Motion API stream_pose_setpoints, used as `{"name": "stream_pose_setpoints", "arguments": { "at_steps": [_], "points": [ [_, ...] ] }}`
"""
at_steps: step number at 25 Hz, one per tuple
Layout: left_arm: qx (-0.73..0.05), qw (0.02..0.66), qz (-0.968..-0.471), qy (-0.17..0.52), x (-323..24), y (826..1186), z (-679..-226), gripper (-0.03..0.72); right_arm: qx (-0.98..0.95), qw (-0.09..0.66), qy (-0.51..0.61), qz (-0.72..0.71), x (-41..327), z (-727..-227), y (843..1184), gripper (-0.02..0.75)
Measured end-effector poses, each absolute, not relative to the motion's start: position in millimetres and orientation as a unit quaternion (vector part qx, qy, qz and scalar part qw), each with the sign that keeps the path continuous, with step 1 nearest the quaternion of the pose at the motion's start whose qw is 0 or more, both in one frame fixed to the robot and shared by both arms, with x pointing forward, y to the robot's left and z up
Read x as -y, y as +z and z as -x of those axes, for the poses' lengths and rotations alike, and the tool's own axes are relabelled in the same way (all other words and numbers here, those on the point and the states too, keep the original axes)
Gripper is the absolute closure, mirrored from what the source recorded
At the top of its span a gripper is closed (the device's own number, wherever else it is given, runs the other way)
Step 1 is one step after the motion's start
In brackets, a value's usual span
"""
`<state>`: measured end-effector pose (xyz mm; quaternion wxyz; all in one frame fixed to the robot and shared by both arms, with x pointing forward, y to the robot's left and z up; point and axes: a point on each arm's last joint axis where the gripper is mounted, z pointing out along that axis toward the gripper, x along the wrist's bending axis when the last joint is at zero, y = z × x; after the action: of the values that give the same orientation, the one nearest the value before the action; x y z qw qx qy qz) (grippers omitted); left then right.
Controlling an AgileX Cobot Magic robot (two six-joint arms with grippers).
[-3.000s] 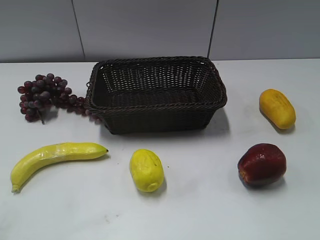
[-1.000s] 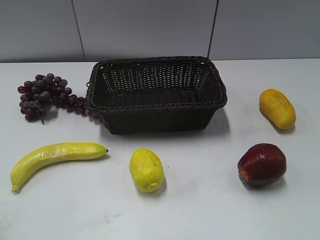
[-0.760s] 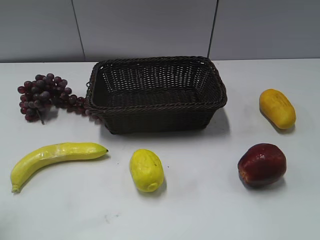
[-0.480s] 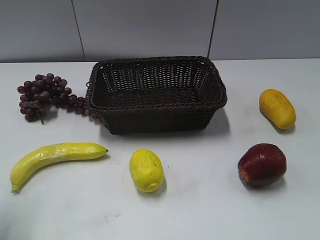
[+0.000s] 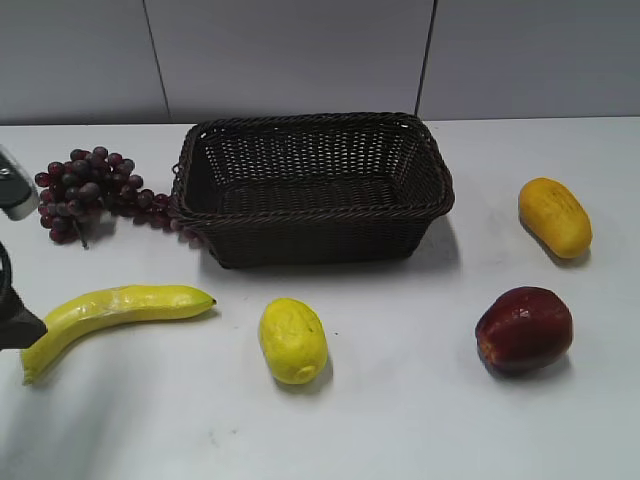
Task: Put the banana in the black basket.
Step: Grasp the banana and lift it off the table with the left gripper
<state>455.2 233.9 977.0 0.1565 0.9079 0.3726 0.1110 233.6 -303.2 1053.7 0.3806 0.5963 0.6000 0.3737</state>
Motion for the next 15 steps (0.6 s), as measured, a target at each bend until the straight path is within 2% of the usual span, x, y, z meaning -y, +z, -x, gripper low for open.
{"name": "stream_pose_setpoints", "arguments": {
  "at_steps": [6,15],
  "points": [
    [-0.332,0.117,-0.935,0.050,-220,957,-502,0.069,-0.600,0.381,0.374,-0.596,303,-234,1054,0.187],
    [-0.297,0.097,-0.950,0.023,-203,929,-552,0.064,-0.600,0.381,0.374,-0.596,303,-234,1054,0.187]
  ]
}}
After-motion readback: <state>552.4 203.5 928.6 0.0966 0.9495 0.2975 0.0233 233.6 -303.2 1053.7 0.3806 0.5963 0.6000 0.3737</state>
